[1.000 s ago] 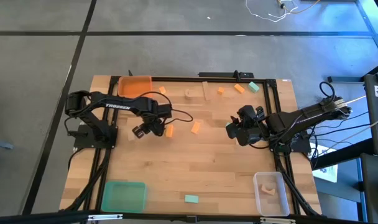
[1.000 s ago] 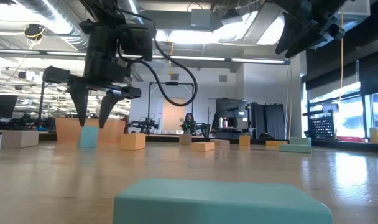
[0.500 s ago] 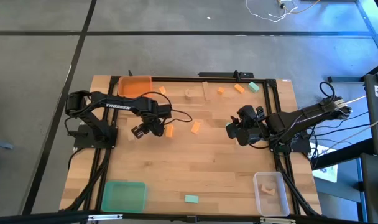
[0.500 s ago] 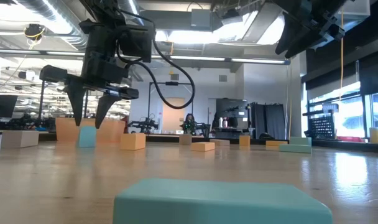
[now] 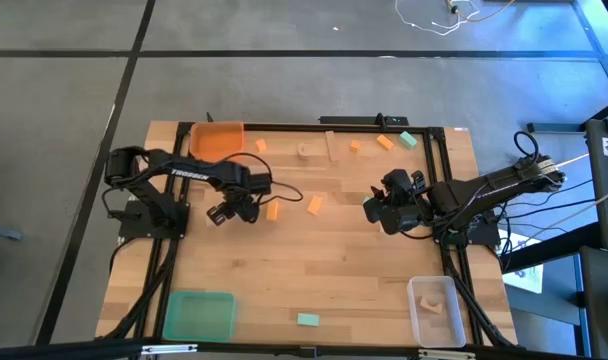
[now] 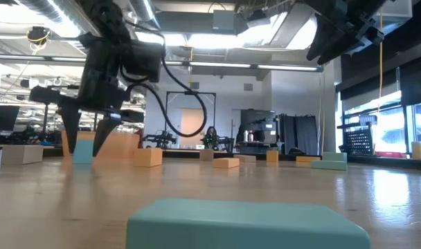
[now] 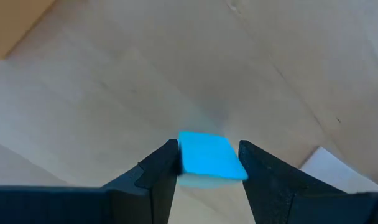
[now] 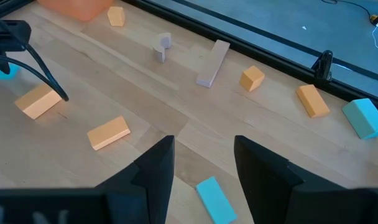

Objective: Sort & place blocks by color
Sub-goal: Put the blue block into the blue bin

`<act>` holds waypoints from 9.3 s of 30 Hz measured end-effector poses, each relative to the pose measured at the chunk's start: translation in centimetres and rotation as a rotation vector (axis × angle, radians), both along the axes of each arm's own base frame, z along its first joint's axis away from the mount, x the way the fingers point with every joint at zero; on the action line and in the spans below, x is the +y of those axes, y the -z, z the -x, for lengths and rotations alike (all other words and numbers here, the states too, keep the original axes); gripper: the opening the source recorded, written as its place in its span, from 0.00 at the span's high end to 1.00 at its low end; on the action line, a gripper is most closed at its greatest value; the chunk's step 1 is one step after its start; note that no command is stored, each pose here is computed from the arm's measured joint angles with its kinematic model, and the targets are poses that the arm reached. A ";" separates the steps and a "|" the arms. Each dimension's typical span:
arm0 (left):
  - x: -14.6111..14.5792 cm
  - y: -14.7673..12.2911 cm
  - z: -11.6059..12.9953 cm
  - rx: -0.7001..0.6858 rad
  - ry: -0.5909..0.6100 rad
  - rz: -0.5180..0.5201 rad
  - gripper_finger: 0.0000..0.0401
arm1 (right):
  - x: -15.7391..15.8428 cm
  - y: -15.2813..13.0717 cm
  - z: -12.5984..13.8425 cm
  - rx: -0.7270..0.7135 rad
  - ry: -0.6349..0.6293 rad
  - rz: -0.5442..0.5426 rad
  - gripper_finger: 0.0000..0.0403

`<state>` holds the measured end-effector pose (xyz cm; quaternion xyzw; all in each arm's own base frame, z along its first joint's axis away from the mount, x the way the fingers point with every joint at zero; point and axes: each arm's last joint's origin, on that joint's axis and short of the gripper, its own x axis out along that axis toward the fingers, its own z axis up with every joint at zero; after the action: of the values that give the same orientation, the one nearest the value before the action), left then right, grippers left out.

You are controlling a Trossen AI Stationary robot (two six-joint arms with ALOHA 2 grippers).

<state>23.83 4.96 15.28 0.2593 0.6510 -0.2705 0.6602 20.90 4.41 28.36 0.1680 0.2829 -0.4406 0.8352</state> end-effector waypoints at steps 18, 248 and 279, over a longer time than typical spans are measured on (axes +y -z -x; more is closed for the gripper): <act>0.1 1.5 0.5 -0.032 0.002 -0.070 0.69 | 0.0 0.0 -0.1 -0.009 0.002 -0.004 0.58; -17.4 -15.4 -1.5 -1.147 -0.801 0.063 0.57 | 0.9 -2.5 -18.8 0.335 -1.064 -0.049 0.86; -12.1 -16.1 -4.7 -1.089 -0.769 0.247 0.57 | 1.8 -2.8 -19.0 0.300 -1.048 -0.015 0.86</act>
<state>28.56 -7.18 31.34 0.0313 0.2359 0.0804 0.9680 39.85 6.21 31.13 -0.0544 0.4477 0.0174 0.8923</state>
